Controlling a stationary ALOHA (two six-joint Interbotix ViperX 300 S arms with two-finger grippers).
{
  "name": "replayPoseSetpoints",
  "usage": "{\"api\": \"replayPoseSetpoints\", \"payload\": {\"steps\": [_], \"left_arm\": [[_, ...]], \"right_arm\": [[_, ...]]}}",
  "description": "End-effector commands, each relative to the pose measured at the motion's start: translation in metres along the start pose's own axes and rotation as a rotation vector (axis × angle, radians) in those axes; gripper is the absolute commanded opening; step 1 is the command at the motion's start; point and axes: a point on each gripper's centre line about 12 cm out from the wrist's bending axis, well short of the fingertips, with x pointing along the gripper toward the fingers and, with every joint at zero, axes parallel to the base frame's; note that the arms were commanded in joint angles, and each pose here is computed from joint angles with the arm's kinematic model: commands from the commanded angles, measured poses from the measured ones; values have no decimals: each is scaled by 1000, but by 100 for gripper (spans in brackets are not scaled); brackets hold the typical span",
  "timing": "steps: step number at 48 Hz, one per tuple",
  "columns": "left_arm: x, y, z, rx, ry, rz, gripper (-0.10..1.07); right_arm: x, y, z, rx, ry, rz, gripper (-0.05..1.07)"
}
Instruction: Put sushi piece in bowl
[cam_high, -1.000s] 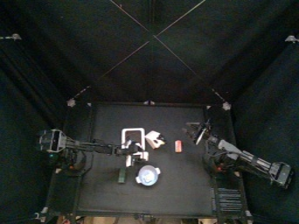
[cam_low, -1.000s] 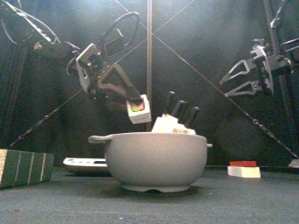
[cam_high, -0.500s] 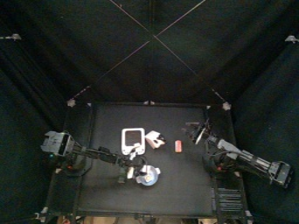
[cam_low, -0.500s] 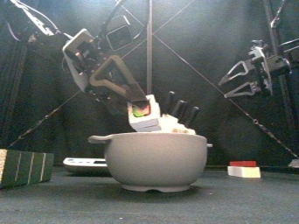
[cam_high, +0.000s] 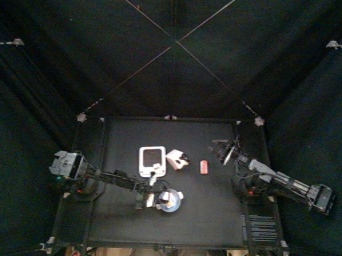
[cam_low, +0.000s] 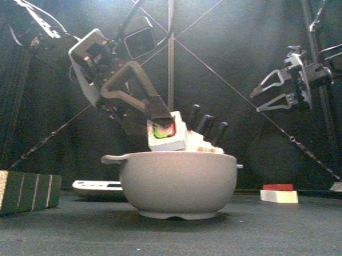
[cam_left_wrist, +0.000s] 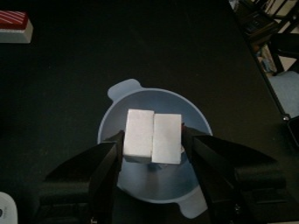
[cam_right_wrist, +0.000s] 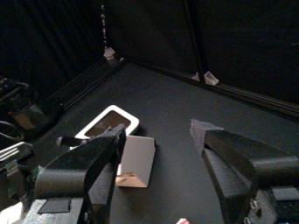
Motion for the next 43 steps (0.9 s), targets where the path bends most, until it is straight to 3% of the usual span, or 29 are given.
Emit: {"api": "replayPoseSetpoints", "payload": {"steps": [1, 11, 43], "left_arm": [[0, -1, 12, -6, -37, -3, 91], [-2, -1, 13, -14, -40, -2, 101], [-6, -1, 19, -14, -56, -1, 101]], "right_arm": [[3, 3, 8, -2, -21, 9, 93], [3, 3, 8, -2, -20, 11, 93], [3, 3, 7, -4, -19, 9, 93]]}}
